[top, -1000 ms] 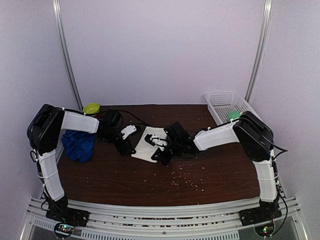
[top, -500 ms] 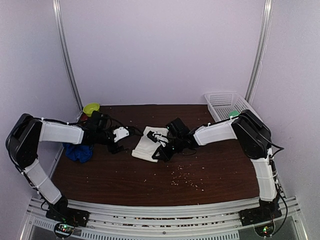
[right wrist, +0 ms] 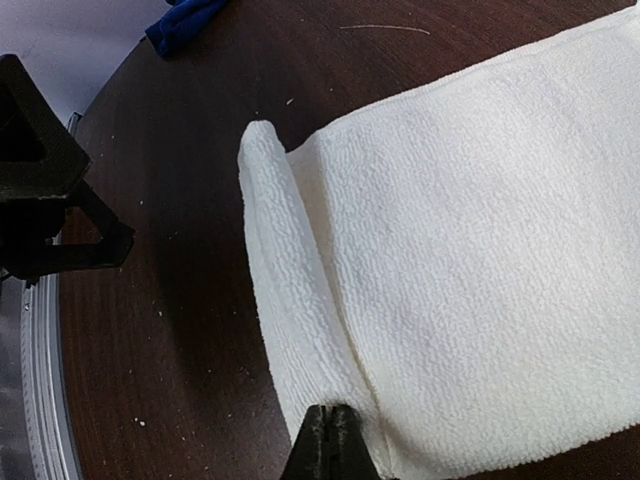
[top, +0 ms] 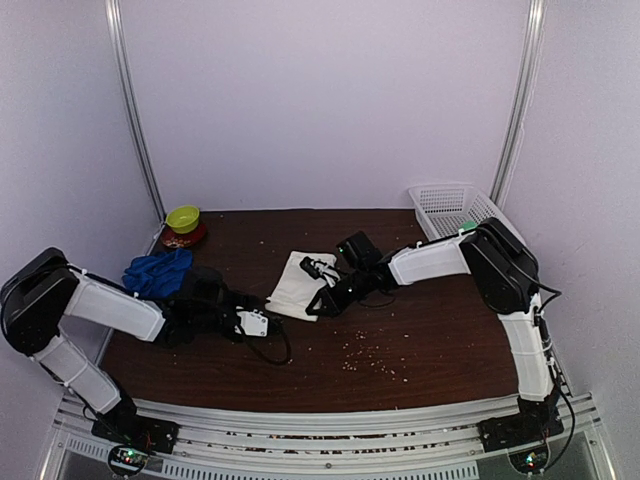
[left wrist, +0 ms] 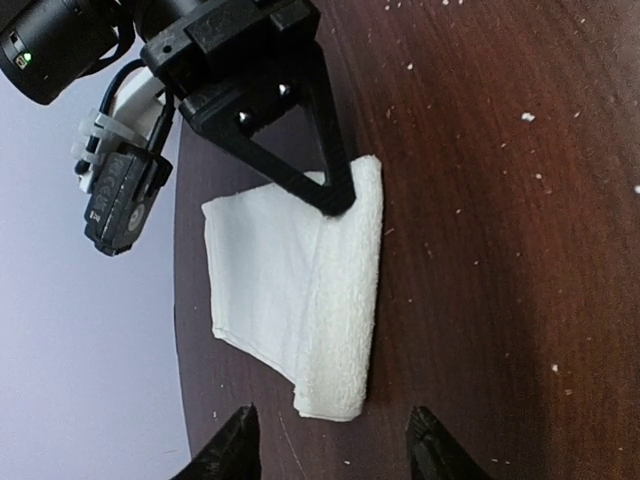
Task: Roll the towels
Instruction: Roll the towel at the center of the board.
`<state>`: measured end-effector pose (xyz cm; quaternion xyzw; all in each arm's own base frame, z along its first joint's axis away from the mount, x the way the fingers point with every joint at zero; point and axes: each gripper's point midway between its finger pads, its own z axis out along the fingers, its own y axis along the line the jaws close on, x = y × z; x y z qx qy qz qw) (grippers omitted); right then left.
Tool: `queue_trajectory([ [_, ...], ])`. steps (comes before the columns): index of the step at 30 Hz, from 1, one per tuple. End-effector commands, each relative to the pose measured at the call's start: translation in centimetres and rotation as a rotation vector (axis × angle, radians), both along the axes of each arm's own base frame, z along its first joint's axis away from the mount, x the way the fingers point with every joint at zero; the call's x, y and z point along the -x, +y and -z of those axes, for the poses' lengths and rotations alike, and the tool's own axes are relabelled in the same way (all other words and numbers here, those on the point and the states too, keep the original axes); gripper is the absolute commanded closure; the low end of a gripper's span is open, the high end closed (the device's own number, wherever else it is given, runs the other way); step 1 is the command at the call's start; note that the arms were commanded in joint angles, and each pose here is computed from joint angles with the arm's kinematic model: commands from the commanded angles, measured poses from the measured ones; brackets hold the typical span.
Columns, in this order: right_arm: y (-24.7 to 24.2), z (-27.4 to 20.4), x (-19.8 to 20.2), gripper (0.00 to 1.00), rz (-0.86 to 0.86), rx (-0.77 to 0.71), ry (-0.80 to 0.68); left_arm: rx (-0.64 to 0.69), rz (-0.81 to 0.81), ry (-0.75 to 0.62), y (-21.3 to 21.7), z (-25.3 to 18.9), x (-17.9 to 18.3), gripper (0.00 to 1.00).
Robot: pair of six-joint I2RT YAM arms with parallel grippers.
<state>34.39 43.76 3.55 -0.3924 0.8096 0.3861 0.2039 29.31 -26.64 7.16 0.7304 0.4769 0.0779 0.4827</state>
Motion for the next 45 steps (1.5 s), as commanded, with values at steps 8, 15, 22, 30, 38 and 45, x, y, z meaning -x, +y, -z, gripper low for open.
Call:
queue_trajectory([
  [8,-1.8,2.5,0.1,1.0,0.035,0.074,0.06,-0.117,-0.044,-0.178,-0.3,1.9,-2.7,0.5],
  [15,-2.0,2.5,0.1,1.0,0.029,0.069,0.062,-0.184,-0.089,-0.267,0.3,3.6,-4.1,0.48],
  [22,-2.0,2.5,0.0,1.0,0.023,0.067,0.06,-0.237,-0.101,-0.288,0.7,5.8,-4.7,0.49],
  [30,-2.2,2.6,0.1,1.0,0.021,0.064,0.064,-0.257,-0.057,-0.266,0.3,7.3,-4.1,0.54],
  [38,-2.2,2.6,0.0,1.0,0.02,0.062,0.067,-0.269,-0.037,-0.251,-0.3,8.0,-4.1,0.52],
  [45,-2.1,2.5,-0.1,1.0,0.02,0.062,0.067,-0.277,0.0,-0.219,-0.8,8.2,-3.6,0.7],
])
